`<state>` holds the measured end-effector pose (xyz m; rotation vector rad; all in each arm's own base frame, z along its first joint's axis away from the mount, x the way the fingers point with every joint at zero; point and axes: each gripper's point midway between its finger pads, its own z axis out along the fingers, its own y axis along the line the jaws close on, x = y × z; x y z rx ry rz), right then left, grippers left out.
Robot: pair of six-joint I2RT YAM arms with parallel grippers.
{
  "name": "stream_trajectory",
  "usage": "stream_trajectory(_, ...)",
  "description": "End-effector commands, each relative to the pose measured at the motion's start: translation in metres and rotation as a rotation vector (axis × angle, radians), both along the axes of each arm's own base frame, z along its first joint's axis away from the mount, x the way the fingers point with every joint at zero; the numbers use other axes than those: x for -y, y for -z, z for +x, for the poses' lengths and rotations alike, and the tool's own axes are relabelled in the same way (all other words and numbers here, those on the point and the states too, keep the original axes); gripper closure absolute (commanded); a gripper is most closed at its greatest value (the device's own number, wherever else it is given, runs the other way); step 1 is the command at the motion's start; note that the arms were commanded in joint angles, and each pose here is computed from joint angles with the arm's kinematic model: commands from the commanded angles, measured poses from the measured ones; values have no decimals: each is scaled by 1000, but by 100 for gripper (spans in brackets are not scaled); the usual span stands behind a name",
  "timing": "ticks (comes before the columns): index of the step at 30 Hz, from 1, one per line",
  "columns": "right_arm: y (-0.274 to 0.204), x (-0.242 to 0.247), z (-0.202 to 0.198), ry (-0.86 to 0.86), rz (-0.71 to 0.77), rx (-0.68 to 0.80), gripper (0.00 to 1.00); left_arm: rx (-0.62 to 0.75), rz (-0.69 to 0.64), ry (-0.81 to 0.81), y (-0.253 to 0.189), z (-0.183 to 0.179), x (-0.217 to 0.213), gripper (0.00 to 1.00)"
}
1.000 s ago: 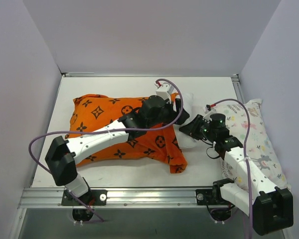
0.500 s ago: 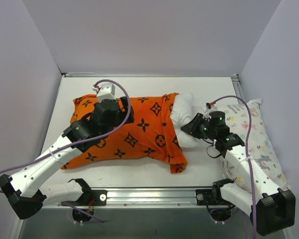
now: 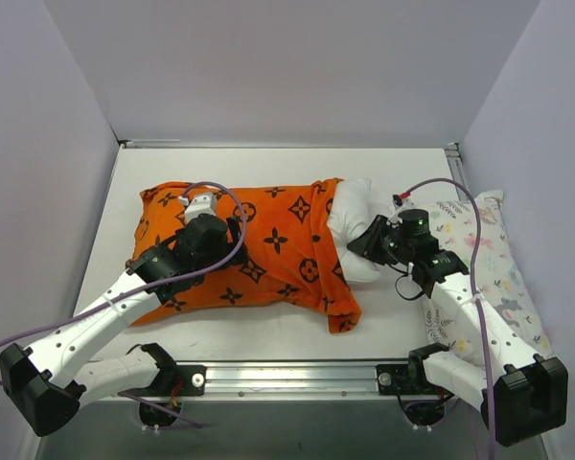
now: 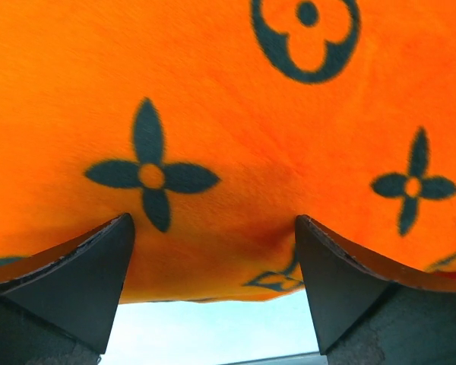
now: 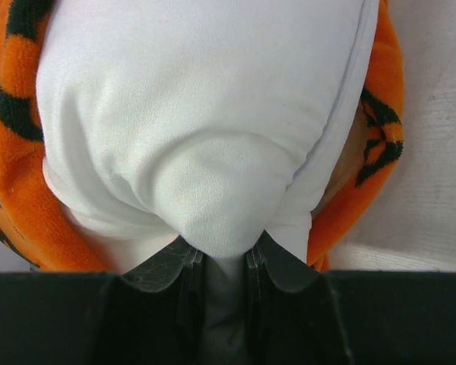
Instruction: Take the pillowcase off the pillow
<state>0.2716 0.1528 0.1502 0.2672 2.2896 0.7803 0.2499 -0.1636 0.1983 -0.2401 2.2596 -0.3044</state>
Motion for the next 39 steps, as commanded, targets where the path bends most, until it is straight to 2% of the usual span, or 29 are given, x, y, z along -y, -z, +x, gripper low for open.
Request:
stream_trajectory(1, -20, 0, 13, 13, -24, 70, 100, 29, -167, 68, -14, -8, 30, 5)
stream_trajectory(7, -21, -9, 14, -1, -39, 71, 100, 17, -156, 78, 1, -5, 52, 5)
stream_trajectory(10, -20, -11, 14, -4, -58, 72, 100, 39, -138, 51, -1, 4, 52, 35)
stream_trajectory(11, -20, -9, 14, 1, -67, 74, 100, 49, -112, 28, -3, 6, 45, 59)
stream_trajectory(12, -20, -8, 15, 6, -73, 75, 100, 64, -105, 14, -10, 8, 41, 72)
stream_trajectory(13, -22, -6, 15, 12, -79, 79, 100, 66, -89, -10, -11, 12, 33, 79)
stream_trajectory(14, -25, -5, 17, 17, -83, 87, 100, 59, -60, -34, -11, 13, 23, 93)
stream_trajectory(15, -28, -4, 17, 14, -88, 92, 100, 67, -51, -54, -16, 16, 17, 100)
stream_trajectory(20, -44, 8, 25, 55, -108, 113, 100, 109, -14, -189, -35, 27, -35, 100)
stream_trajectory(26, -76, 39, 40, 140, -23, 132, 100, 145, 40, -379, -54, 43, -102, 100)
stream_trajectory(31, -112, 56, 50, 194, 20, 165, 100, 154, 66, -626, -60, 57, -178, 100)
stream_trajectory(37, -154, 73, 58, 249, 92, 215, 100, 141, 9, -831, -53, 56, -250, 100)
stream_trajectory(39, -164, 69, 56, 223, 106, 228, 100, 137, -12, -814, -51, 62, -250, 100)
